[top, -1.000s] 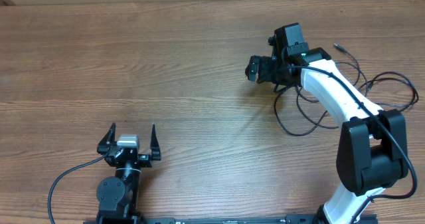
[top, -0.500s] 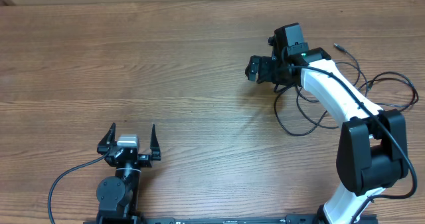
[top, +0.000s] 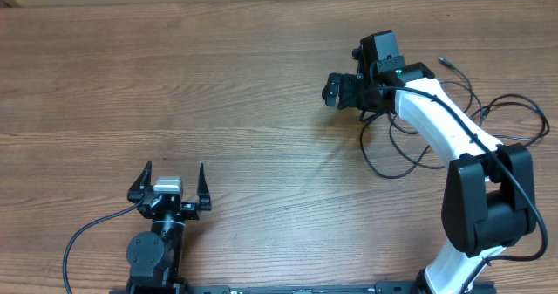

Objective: Untangle cables

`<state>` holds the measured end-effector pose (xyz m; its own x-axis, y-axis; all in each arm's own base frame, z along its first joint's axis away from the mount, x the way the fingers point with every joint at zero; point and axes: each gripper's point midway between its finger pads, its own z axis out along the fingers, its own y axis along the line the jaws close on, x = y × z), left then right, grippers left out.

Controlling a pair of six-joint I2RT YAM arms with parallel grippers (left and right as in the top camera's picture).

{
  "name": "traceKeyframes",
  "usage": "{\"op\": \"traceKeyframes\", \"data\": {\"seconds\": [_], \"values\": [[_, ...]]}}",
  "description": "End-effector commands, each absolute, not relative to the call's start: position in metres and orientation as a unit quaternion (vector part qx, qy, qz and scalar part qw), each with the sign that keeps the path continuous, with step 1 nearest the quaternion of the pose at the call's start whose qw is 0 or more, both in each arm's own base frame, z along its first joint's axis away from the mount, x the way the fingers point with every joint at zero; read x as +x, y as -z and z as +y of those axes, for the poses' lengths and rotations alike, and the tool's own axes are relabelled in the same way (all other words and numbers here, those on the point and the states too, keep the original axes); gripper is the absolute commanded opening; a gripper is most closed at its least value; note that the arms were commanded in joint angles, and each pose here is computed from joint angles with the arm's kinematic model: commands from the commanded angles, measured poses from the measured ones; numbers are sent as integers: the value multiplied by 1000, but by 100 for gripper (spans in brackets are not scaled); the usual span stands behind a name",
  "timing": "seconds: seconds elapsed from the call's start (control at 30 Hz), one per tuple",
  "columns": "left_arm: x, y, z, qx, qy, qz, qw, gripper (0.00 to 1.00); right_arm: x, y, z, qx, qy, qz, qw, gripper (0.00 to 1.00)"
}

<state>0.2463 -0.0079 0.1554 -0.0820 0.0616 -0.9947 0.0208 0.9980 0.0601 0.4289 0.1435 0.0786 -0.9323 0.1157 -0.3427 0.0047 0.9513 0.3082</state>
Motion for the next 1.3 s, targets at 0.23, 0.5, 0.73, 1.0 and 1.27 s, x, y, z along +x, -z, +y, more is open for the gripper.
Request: {"op": "traceKeyframes", "data": {"seconds": [0.23, 0.5, 0.73, 1.0, 1.27], "values": [[246, -157, -7, 31, -22, 732, 680, 99, 432, -115, 144, 30, -161, 961, 223, 100], [246, -157, -7, 31, -22, 732, 680, 100, 423, -199, 142, 20, -187, 931, 312, 100], [246, -157, -7, 31, -22, 732, 680, 100, 397, -286, 135, 9, -212, 890, 404, 100], [246, -157, -7, 31, -22, 732, 680, 100, 347, -374, 122, -3, -238, 832, 501, 100], [246, -157, -7, 31, -22, 732, 680, 100, 283, -428, 105, -11, -254, 786, 563, 100]]}}
